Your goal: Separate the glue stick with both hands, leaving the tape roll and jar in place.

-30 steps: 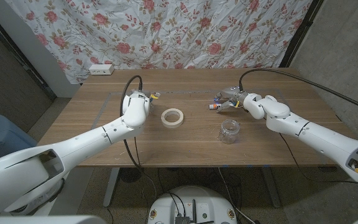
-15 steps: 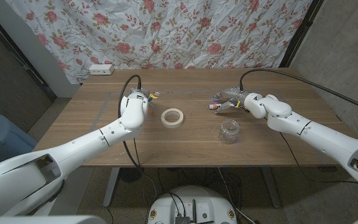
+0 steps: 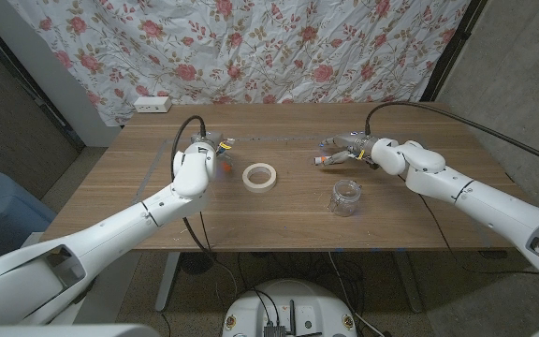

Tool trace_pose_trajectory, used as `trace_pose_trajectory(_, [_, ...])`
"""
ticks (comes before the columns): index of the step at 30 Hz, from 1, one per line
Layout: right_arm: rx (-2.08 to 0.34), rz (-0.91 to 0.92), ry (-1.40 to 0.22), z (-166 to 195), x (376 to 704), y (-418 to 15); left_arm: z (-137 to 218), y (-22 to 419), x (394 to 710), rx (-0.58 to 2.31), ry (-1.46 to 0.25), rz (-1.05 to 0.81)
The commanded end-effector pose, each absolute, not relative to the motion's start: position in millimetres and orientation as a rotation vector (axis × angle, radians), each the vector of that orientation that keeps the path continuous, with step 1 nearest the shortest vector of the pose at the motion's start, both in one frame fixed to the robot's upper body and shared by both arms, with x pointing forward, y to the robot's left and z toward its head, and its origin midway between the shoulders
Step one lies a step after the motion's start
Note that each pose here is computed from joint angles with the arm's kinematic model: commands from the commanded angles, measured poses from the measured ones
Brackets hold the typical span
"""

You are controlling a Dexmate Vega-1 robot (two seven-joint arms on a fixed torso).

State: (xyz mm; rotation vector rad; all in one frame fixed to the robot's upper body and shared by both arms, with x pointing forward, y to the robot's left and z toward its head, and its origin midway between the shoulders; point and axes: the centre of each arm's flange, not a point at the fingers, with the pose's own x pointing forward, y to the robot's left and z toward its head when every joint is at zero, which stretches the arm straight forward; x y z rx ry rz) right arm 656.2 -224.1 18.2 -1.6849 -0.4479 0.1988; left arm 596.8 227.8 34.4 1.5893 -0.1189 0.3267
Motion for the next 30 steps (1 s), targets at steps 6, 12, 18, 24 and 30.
trace_pose_trajectory(6, [-1.414,0.232,-0.523,23,658,-234,25,252,599,1.359,-0.23,0.32])
trace_pose_trajectory(12, [-1.333,0.221,-0.506,23,659,-235,26,254,602,1.313,-0.247,0.322])
trace_pose_trajectory(18, [-1.256,0.191,-0.519,22,656,-239,26,256,604,1.22,-0.303,0.307])
trace_pose_trajectory(24, [-1.157,0.167,-0.541,21,652,-243,24,262,610,1.105,-0.334,0.293])
trace_pose_trajectory(30, [-1.078,0.153,-0.55,19,648,-244,24,265,614,1.061,-0.367,0.276])
